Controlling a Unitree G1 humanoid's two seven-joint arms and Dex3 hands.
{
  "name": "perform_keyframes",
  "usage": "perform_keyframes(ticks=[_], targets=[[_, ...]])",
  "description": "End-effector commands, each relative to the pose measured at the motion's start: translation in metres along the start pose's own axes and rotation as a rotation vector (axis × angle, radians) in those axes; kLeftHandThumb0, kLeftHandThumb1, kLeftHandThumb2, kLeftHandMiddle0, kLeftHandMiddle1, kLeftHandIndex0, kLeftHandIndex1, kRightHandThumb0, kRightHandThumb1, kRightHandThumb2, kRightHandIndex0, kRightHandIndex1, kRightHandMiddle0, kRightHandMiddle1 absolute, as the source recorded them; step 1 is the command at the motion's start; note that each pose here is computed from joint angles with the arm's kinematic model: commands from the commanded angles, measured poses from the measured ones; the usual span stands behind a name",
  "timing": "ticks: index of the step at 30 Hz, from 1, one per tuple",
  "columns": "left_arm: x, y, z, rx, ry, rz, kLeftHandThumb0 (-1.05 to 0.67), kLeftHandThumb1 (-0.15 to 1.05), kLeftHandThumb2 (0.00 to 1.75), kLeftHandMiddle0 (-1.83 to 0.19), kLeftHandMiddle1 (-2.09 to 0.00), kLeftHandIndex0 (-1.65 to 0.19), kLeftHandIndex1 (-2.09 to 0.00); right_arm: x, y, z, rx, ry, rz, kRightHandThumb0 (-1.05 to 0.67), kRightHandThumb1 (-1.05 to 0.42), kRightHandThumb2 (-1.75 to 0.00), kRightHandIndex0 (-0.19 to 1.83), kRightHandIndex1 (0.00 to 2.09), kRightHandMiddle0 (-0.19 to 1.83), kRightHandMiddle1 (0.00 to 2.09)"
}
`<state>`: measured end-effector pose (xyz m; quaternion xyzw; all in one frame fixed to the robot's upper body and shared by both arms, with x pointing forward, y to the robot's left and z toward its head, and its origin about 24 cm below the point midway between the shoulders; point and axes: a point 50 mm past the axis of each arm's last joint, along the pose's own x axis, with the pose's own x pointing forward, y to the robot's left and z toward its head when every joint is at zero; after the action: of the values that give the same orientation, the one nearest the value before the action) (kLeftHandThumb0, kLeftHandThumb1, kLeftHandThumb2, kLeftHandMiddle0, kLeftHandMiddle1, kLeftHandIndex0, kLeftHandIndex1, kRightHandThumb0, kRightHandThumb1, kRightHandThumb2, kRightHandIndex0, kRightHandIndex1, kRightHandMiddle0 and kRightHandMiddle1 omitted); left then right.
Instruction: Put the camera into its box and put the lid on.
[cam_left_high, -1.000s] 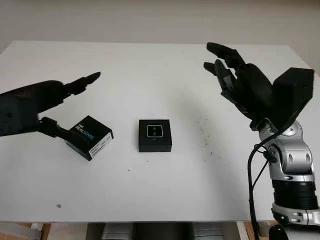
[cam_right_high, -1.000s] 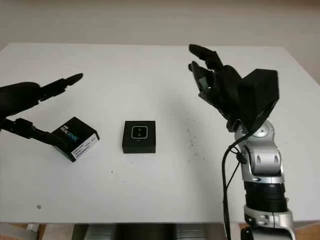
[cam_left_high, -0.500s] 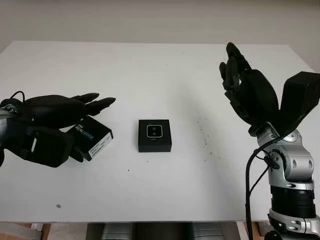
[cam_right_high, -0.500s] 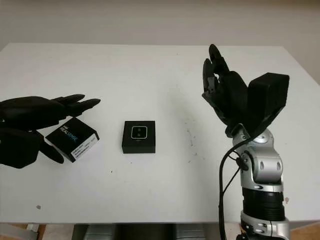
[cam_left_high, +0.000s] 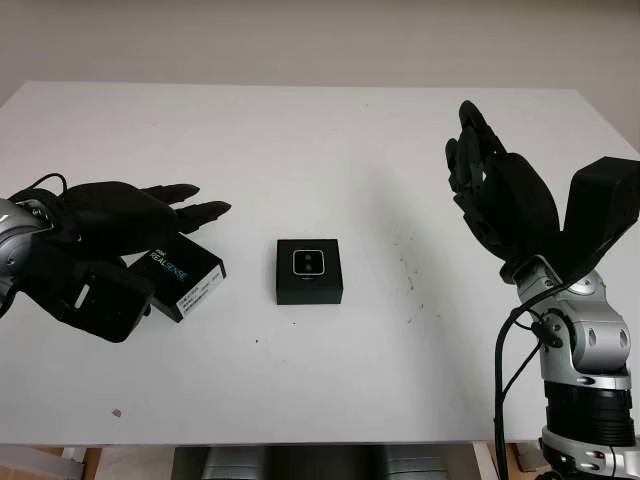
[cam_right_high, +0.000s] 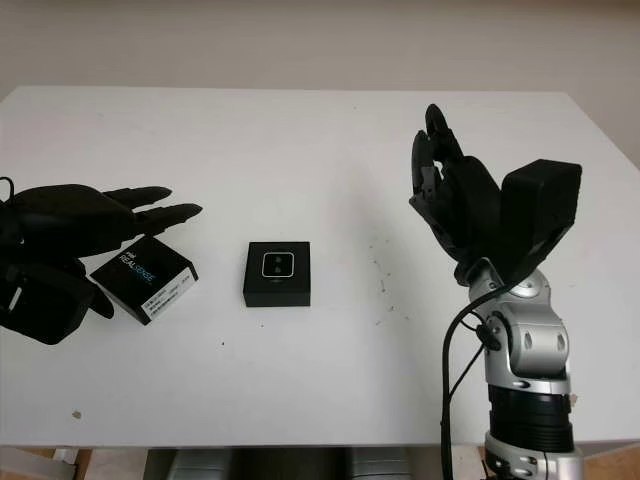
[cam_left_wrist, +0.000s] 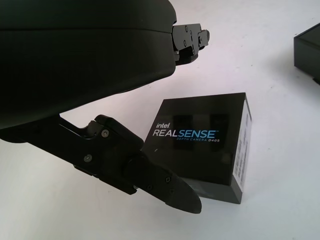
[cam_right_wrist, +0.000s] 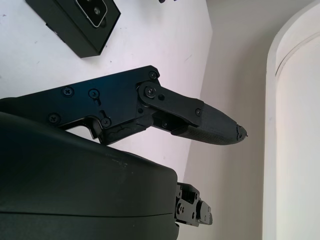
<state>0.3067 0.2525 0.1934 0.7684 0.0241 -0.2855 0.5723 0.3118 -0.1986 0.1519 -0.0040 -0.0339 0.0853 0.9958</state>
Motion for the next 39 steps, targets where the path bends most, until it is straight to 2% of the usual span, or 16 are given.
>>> perform_keyframes(ticks=[1,8,18,30,31,32,33,34,36,39], targets=[[0.003,0.004,0.001,0.010,-0.008,0.019,-0.49,0.79,0.06,0.11,-0.07,0.11,-0.07,-0.001,-0.003,0.001,-0.014,-0.007,-0.004,-0.72,-1.05,-0.74,-0.18,0.03,-0.19,0.02],[0.012,0.001,0.000,-0.051,-0.039,0.030,-0.44,0.83,0.06,0.04,-0.08,0.05,-0.09,-0.003,-0.005,-0.001,-0.030,-0.005,-0.015,-0.73,-1.05,-0.73,-0.16,0.04,-0.17,0.04],[0.022,-0.012,0.002,-0.108,-0.039,0.015,-0.41,0.82,0.05,-0.06,-0.08,-0.03,-0.10,-0.005,-0.008,0.000,-0.028,-0.014,-0.027,-0.72,-1.05,-0.72,-0.16,0.05,-0.17,0.05],[0.030,-0.024,0.007,-0.129,-0.078,0.072,-0.34,0.83,0.05,-0.42,-0.14,-0.34,-0.19,-0.008,-0.009,-0.001,-0.035,-0.004,-0.042,-0.71,-1.05,-0.71,-0.17,0.05,-0.18,0.04],[0.030,-0.025,0.007,-0.127,-0.082,0.076,-0.34,0.83,0.05,-0.35,-0.44,-0.37,-0.23,-0.008,-0.009,0.000,-0.033,-0.004,-0.048,-0.71,-1.05,-0.72,-0.17,0.04,-0.19,0.04],[0.030,-0.026,0.008,-0.123,-0.088,0.084,-0.35,0.83,0.05,-0.19,-1.07,-0.38,-0.28,-0.008,-0.009,0.000,-0.028,-0.004,-0.051,-0.71,-1.05,-0.71,-0.16,0.05,-0.18,0.05],[0.031,-0.027,0.009,-0.115,-0.091,0.089,-0.36,0.84,0.05,-0.13,-1.64,-0.42,-0.36,-0.008,-0.008,0.000,-0.024,-0.003,-0.055,-0.71,-1.05,-0.71,-0.16,0.05,-0.16,0.05],[0.031,-0.028,0.009,-0.108,-0.095,0.096,-0.38,0.85,0.05,-0.17,-1.86,-0.39,-0.50,-0.008,-0.008,0.000,-0.021,-0.002,-0.057,-0.71,-1.05,-0.70,-0.15,0.05,-0.15,0.06],[0.031,-0.029,0.009,-0.101,-0.102,0.105,-0.38,0.87,0.06,-0.29,-2.05,-0.30,-0.87,-0.008,-0.008,0.000,-0.025,-0.002,-0.052,-0.71,-1.05,-0.71,-0.15,0.06,-0.14,0.06],[0.030,-0.029,0.009,-0.101,-0.114,0.110,-0.34,0.93,0.06,-0.44,-2.09,-0.32,-1.16,-0.007,-0.008,0.000,-0.024,-0.003,-0.047,-0.71,-1.05,-0.71,-0.15,0.05,-0.14,0.06]])
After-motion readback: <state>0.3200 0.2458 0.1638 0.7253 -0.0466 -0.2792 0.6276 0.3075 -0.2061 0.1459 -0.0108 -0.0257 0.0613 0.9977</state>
